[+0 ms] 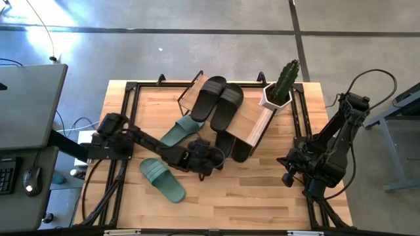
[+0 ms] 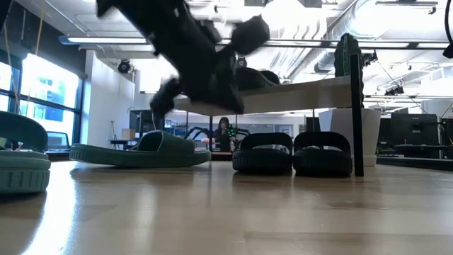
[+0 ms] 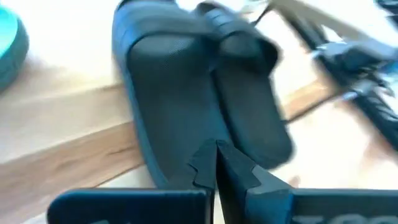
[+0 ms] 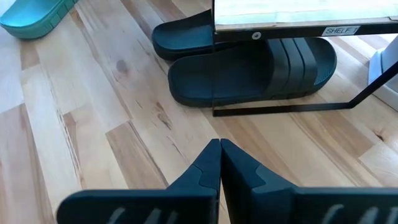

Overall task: Pick and place slides into the shelf
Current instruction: Put the green slide under the shelf

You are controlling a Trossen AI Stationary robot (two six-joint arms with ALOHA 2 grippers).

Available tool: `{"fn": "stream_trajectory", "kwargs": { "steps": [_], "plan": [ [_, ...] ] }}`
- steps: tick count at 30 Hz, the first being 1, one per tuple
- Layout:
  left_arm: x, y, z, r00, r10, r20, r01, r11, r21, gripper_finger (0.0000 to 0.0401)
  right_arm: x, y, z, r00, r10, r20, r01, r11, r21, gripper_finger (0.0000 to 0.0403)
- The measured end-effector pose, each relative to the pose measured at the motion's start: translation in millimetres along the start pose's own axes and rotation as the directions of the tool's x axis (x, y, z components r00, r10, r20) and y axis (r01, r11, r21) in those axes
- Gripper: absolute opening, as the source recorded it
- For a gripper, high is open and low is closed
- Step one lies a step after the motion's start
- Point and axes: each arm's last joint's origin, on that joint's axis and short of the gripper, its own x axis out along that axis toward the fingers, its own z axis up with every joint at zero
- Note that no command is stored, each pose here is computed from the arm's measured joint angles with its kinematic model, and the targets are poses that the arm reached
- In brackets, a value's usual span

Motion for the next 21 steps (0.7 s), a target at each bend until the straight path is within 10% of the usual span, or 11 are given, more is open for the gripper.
{"fn": "stream_trajectory", "kwargs": {
  "steps": [10, 21],
  "plan": [
    [-95.6, -22.0, 37.1, 0.971, -0.239, -0.019, 0.228, 0.898, 0.377, 0.0000, 0.1, 0.3, 0.5, 1.000, 0.003, 0.015, -0.003, 1.000, -0.017, 0.0000],
    [-198.6, -9.1, 76.0, 0.885, -0.419, -0.205, 0.466, 0.776, 0.424, 0.0000, 0.1, 1.0, 0.5, 1.000, 0.008, 0.021, -0.008, 1.000, -0.030, 0.0000]
  ]
}}
